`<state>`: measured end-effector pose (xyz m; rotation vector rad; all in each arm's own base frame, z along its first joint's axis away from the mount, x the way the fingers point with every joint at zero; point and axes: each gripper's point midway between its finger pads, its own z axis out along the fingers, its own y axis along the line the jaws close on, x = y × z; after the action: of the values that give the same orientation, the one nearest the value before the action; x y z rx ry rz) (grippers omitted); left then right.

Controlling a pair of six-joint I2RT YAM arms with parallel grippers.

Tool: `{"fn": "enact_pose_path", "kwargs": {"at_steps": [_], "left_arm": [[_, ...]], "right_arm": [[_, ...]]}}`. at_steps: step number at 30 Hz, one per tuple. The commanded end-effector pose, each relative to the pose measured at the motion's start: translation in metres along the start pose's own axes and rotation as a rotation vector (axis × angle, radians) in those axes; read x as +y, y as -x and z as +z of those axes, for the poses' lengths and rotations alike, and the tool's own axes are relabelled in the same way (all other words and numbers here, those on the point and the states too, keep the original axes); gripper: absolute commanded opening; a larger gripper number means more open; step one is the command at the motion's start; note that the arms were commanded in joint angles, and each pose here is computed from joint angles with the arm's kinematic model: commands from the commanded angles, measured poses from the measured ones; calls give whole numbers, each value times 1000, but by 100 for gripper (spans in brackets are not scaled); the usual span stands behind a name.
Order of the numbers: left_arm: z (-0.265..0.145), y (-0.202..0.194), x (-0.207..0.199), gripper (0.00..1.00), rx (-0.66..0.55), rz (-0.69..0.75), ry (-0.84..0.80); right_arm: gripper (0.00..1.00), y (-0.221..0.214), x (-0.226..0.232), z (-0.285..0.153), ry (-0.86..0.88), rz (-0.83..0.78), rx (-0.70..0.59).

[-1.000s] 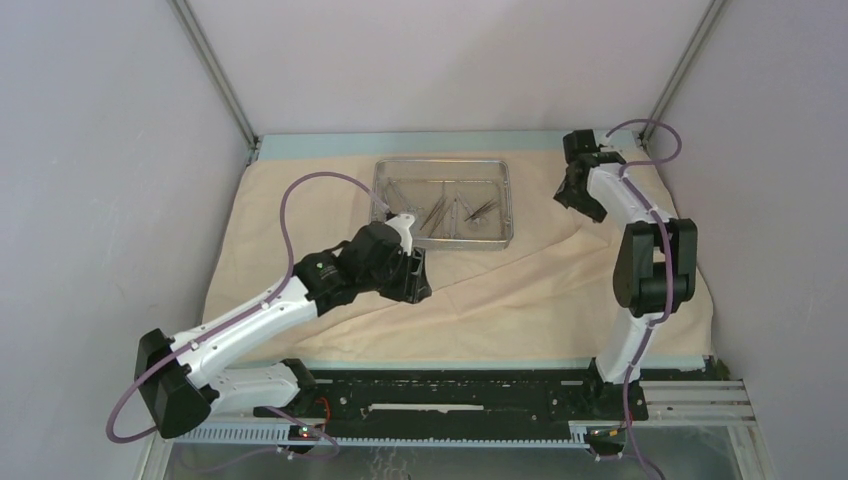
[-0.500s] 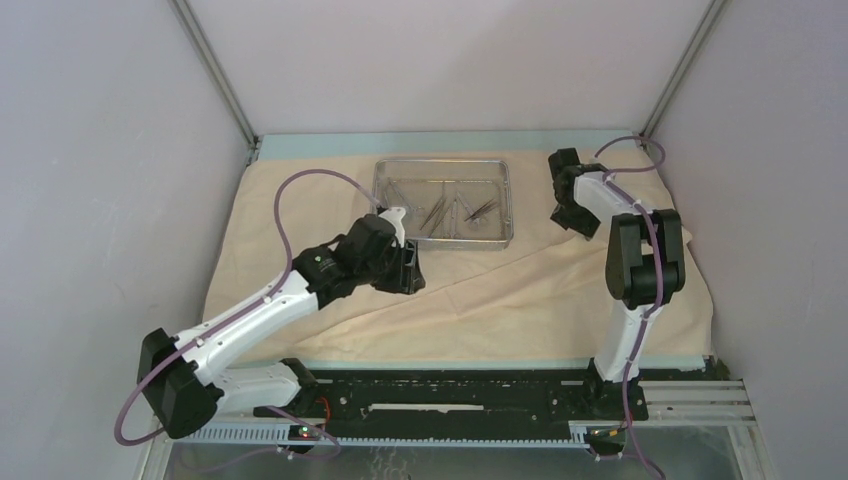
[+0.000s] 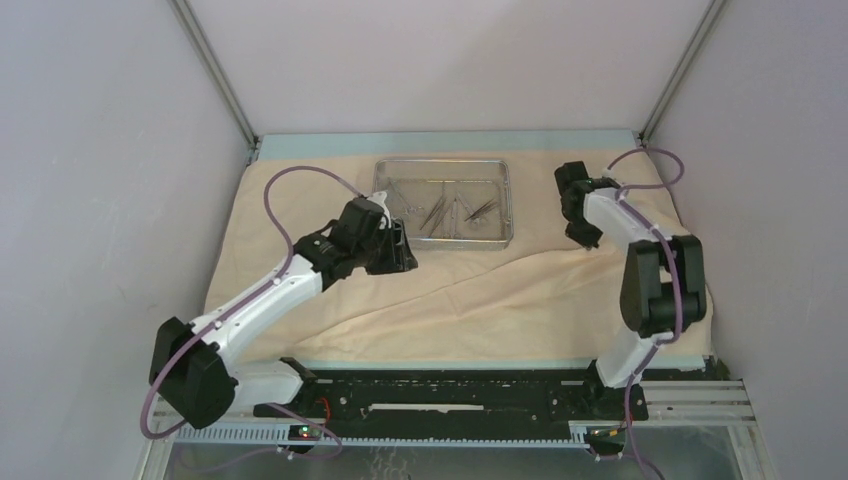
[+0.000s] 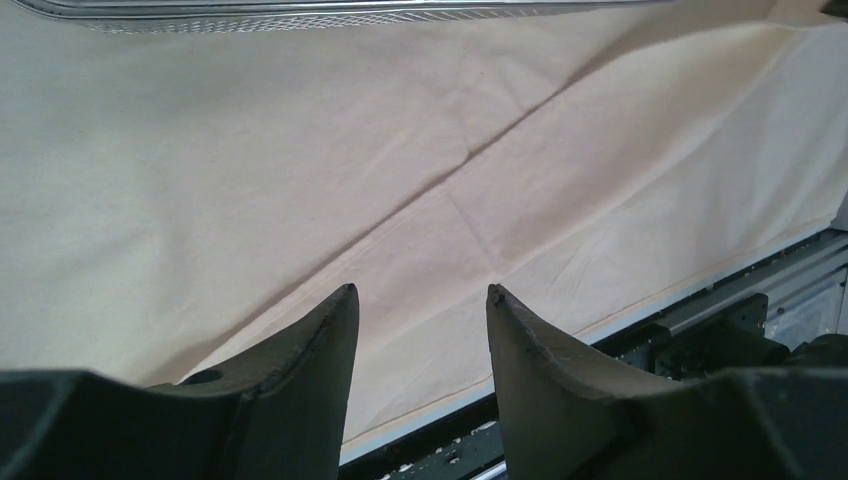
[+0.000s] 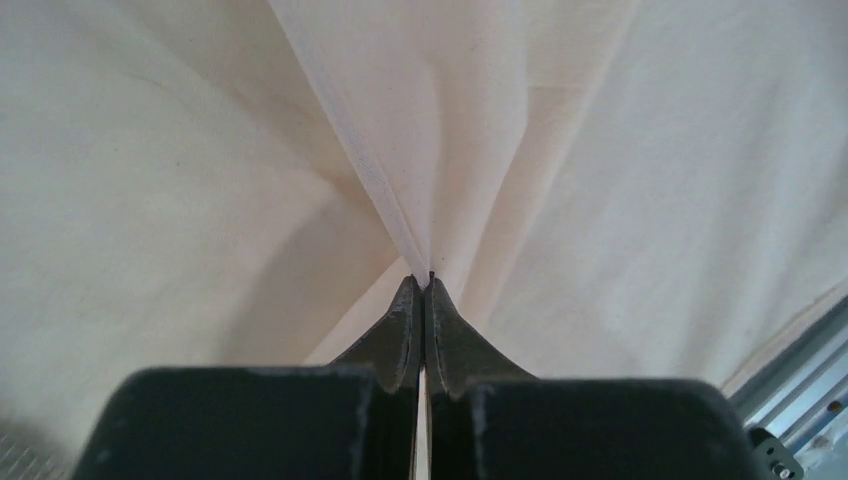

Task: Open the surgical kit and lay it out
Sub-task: Smooth out the surgical kit at the center of the board.

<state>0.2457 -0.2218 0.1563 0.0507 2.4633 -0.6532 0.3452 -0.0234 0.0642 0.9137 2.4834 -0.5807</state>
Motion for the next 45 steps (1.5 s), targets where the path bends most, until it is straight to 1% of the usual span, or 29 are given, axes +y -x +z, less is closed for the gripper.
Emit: {"fn": "enact_pose_path", "kwargs": {"at_steps": [1, 4, 7, 10, 13, 16, 20, 25, 29, 32, 33, 34, 35, 36, 37, 39, 42, 45], "left_arm": [[12, 15, -5, 55, -10, -65, -35], [27, 9, 5, 55, 15, -96, -11], [40, 0, 17, 55, 39, -120, 20], [50, -13, 28, 55, 69, -145, 49], [60, -28, 38, 54, 104, -164, 72], [65, -40, 45, 54, 126, -182, 83], [67, -52, 55, 54, 147, -199, 114], [63, -79, 72, 54, 188, -232, 162], [52, -99, 89, 54, 173, -267, 195], [45, -107, 97, 54, 156, -278, 216], [43, -107, 98, 54, 148, -280, 218], [41, -109, 99, 54, 145, -282, 220], [40, -110, 101, 54, 142, -281, 223], [38, -110, 102, 54, 137, -280, 225], [36, -110, 102, 54, 133, -277, 224], [33, -110, 101, 54, 131, -269, 219], [28, -107, 99, 54, 120, -261, 208], [22, -99, 89, 54, 99, -240, 165]], "right_arm": [[0, 10, -31, -36, 5, 113, -78], [0, -1, -51, -45, -10, 151, -69], [0, -17, -76, -48, -60, 191, -46], [0, -31, -100, -50, -96, 258, -20], [0, -43, -126, -48, -146, 348, 26], [0, -53, -146, -45, -158, 427, 80], [0, -66, -161, -39, -149, 510, 150], [0, -85, -170, -33, -132, 559, 217], [1, -94, -174, -34, -83, 633, 245], [21, -93, -182, -42, -54, 671, 216], [31, -90, -185, -45, -45, 679, 192], [50, -87, -188, -48, -36, 687, 166], [60, -82, -191, -52, -20, 695, 138], [66, -76, -190, -55, 8, 693, 111], [70, -69, -186, -59, 53, 688, 89], [73, -55, -174, -67, 145, 679, 53], [73, -28, -133, -76, 323, 582, -1], [70, -13, -96, -73, 330, 411, -3]]}}
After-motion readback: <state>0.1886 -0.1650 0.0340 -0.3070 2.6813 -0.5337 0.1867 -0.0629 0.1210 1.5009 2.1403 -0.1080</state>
